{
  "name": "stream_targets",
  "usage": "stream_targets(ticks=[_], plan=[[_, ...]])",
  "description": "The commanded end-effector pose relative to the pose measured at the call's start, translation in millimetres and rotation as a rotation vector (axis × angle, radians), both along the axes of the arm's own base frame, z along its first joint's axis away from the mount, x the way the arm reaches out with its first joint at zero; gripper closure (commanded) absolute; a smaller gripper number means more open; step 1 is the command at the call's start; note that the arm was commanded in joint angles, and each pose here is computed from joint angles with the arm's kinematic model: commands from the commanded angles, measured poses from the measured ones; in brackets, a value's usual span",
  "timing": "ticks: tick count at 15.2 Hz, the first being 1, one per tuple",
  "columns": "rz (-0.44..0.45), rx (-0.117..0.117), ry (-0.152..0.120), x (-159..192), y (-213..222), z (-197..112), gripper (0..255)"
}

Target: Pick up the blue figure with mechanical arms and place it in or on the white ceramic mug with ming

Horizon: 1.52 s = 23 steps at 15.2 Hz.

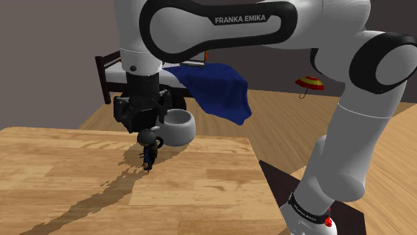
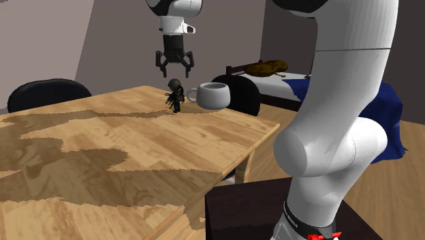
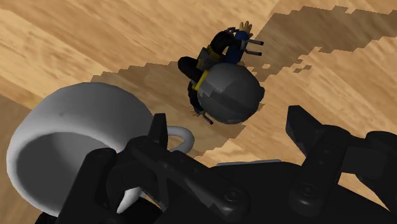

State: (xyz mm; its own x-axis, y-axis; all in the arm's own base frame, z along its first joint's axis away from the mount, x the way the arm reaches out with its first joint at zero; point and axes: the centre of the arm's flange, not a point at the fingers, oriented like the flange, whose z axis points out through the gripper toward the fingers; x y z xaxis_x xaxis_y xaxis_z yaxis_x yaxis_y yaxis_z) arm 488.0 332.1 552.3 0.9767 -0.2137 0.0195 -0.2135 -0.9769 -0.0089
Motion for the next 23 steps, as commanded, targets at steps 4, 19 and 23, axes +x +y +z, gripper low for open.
stream_targets(ticks=[4, 19, 23], plan=[[-0.002, 0.001, 0.0, 5, 5, -25, 0], [-0.002, 0.001, 0.0, 5, 5, -39, 255], [-0.002, 0.001, 0.0, 5, 5, -39, 255]])
